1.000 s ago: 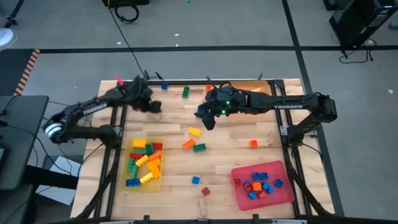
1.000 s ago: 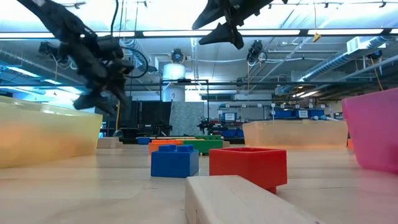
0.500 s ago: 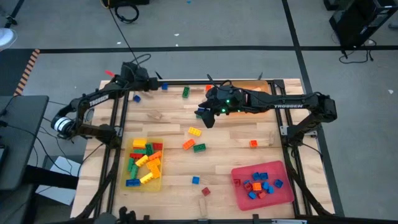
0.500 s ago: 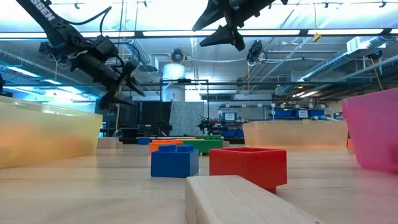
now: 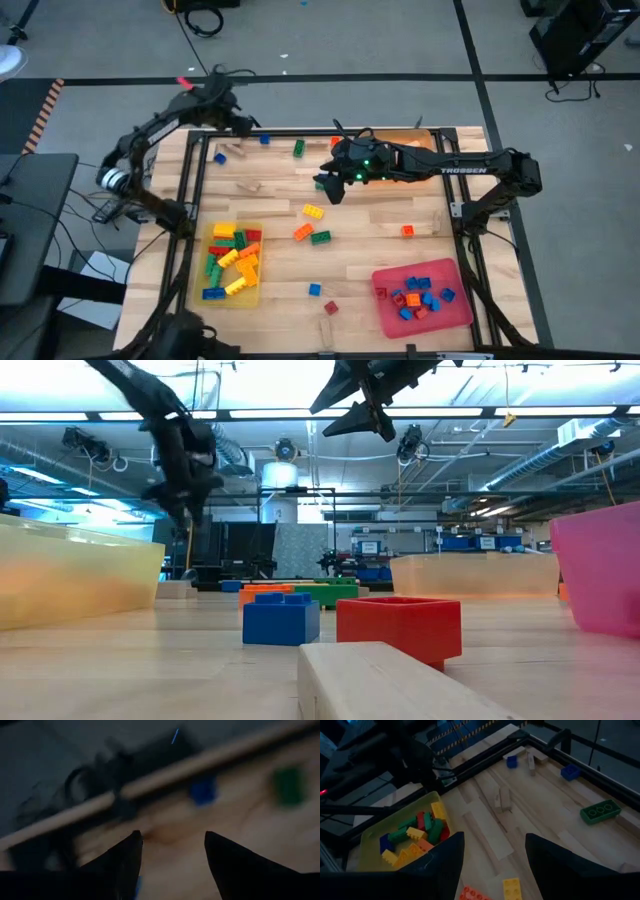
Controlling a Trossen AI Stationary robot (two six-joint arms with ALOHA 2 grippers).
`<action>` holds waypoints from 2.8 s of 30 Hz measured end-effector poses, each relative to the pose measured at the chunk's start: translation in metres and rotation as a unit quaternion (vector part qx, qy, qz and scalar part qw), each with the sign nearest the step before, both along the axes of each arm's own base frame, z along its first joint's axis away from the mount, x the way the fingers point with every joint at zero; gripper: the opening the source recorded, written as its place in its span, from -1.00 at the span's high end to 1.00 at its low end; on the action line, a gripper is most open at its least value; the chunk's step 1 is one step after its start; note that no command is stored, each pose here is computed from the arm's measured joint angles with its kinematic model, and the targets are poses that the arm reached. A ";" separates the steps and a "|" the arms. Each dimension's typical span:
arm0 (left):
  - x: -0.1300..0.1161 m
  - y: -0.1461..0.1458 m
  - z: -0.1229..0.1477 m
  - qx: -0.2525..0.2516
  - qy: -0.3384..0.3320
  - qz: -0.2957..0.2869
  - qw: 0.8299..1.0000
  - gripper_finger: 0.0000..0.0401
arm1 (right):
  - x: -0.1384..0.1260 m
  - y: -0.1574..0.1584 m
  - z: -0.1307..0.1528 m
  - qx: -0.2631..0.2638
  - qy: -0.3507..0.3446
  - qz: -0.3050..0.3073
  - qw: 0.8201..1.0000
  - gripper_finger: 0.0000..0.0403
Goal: Sort blocks by size
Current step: Put the small blue game piece into the red bin
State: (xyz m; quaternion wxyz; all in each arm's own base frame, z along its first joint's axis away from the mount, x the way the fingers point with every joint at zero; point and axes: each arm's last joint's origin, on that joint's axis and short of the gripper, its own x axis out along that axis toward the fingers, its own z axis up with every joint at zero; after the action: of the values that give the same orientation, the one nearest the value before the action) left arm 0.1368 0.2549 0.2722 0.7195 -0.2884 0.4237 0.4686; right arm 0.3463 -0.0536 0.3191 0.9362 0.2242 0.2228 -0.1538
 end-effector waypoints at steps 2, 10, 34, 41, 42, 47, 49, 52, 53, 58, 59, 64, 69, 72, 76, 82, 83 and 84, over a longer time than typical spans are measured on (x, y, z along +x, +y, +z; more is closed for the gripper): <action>0.002 0.007 -0.010 -0.043 0.049 -0.030 0.997 -0.11 | 0.000 0.000 0.000 0.002 0.000 -0.001 1.000 -0.12; 0.004 0.014 -0.050 -0.147 0.141 -0.077 0.976 -0.11 | 0.000 0.003 0.000 0.014 -0.003 -0.004 1.000 -0.12; -0.005 0.017 -0.089 -0.201 0.203 -0.037 0.957 -0.11 | 0.000 0.004 -0.023 0.036 0.008 -0.016 0.999 -0.12; -0.003 0.021 -0.095 -0.205 0.223 -0.005 0.953 -0.11 | -0.002 0.004 -0.032 0.050 0.014 -0.024 0.998 -0.12; -0.002 0.021 -0.096 -0.208 0.230 -0.003 0.951 -0.11 | -0.001 0.004 -0.031 0.049 0.010 -0.024 0.998 -0.12; 0.004 0.022 -0.103 -0.221 0.261 -0.008 0.940 -0.11 | 0.001 0.004 -0.027 0.047 -0.014 -0.022 0.999 -0.12; 0.005 0.022 -0.105 -0.220 0.267 -0.011 0.938 -0.11 | 0.002 0.004 -0.026 0.046 -0.021 -0.021 0.998 -0.12; 0.007 0.021 -0.107 -0.221 0.280 -0.025 0.934 -0.11 | 0.002 0.004 -0.026 0.046 -0.021 -0.020 0.998 -0.12; 0.008 0.021 -0.108 -0.221 0.283 -0.028 0.933 -0.11 | 0.002 0.004 -0.026 0.046 -0.021 -0.020 0.998 -0.12; 0.011 0.019 -0.112 -0.229 0.304 -0.072 0.922 -0.11 | 0.002 0.008 -0.025 0.046 -0.023 -0.015 0.999 -0.12; 0.012 0.019 -0.113 -0.229 0.304 -0.080 0.921 -0.11 | 0.003 0.008 -0.025 0.046 -0.023 -0.014 0.999 -0.12; 0.016 0.023 -0.119 -0.231 0.311 -0.087 0.918 -0.11 | 0.003 0.011 -0.025 0.047 -0.023 -0.010 0.999 -0.12; 0.017 0.024 -0.124 -0.235 0.317 -0.110 0.912 -0.11 | 0.003 0.013 -0.025 0.047 -0.023 -0.006 0.999 -0.12; 0.018 0.025 -0.129 -0.243 0.320 -0.128 0.907 -0.11 | 0.003 0.015 -0.025 0.054 -0.024 -0.008 0.998 -0.12; 0.018 0.025 -0.136 -0.258 0.329 -0.143 0.897 -0.11 | 0.003 0.015 -0.025 0.055 -0.024 -0.008 0.998 -0.12; 0.018 0.025 -0.137 -0.259 0.331 -0.145 0.896 -0.05 | 0.003 0.015 -0.025 0.058 -0.025 -0.010 0.998 -0.12; 0.018 0.025 -0.137 -0.260 0.331 -0.145 0.895 -0.01 | 0.003 0.015 -0.025 0.058 -0.025 -0.010 0.998 -0.12; 0.018 0.025 -0.137 -0.260 0.332 -0.146 0.895 0.02 | 0.003 0.015 -0.025 0.058 -0.025 -0.010 0.998 -0.12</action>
State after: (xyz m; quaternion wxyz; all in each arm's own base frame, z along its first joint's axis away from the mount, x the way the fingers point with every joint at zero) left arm 0.1545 0.2799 0.1350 0.4968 -0.2282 0.7818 0.2997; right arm 0.3497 -0.0386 0.2941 0.9253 0.2843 0.2053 -0.1443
